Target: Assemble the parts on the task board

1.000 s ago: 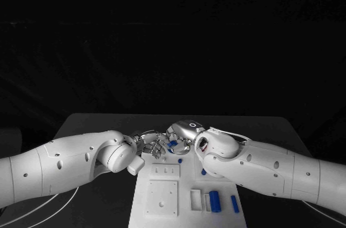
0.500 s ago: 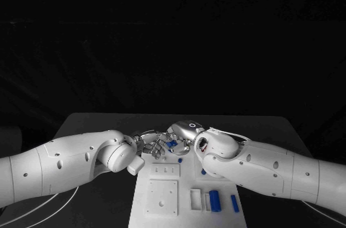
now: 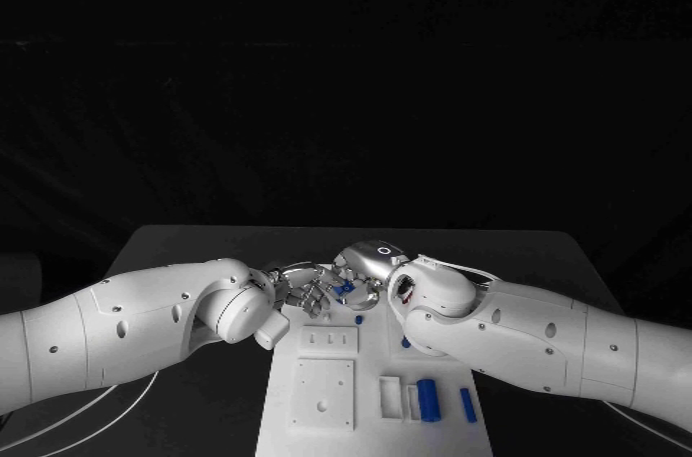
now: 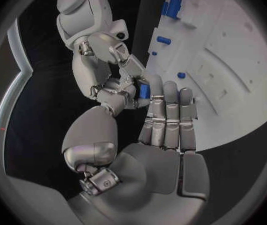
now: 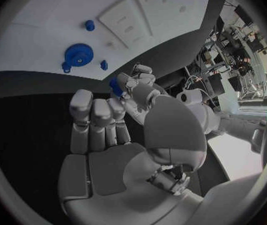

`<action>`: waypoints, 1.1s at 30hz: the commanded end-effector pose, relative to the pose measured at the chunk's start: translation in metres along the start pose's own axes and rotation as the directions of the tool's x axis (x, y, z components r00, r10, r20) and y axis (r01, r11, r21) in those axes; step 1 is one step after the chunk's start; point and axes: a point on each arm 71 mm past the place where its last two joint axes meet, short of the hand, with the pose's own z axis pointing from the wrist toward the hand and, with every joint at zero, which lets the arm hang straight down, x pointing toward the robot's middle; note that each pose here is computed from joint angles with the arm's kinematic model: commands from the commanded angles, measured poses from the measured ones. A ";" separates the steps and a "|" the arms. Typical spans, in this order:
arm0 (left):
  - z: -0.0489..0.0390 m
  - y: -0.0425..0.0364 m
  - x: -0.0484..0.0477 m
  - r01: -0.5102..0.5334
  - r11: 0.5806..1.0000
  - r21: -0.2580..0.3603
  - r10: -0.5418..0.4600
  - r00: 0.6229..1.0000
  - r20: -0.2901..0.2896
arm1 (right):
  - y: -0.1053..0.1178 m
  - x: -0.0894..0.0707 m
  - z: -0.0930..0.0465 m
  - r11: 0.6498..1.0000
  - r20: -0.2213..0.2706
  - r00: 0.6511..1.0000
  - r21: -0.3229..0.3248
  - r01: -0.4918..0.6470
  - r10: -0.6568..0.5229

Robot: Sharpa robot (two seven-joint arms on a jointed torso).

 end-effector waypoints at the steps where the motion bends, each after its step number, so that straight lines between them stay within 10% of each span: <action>1: 0.0003 -0.0074 0.0044 -0.015 0.999 0.036 0.015 1.000 -0.021 | 0.007 0.004 0.000 1.000 -0.022 1.000 -0.028 0.012 -0.012; 33: 0.0003 -0.0061 0.0039 -0.052 0.999 0.016 0.052 0.999 -0.010 | 0.013 0.005 -0.002 0.999 -0.025 0.999 -0.034 0.043 -0.044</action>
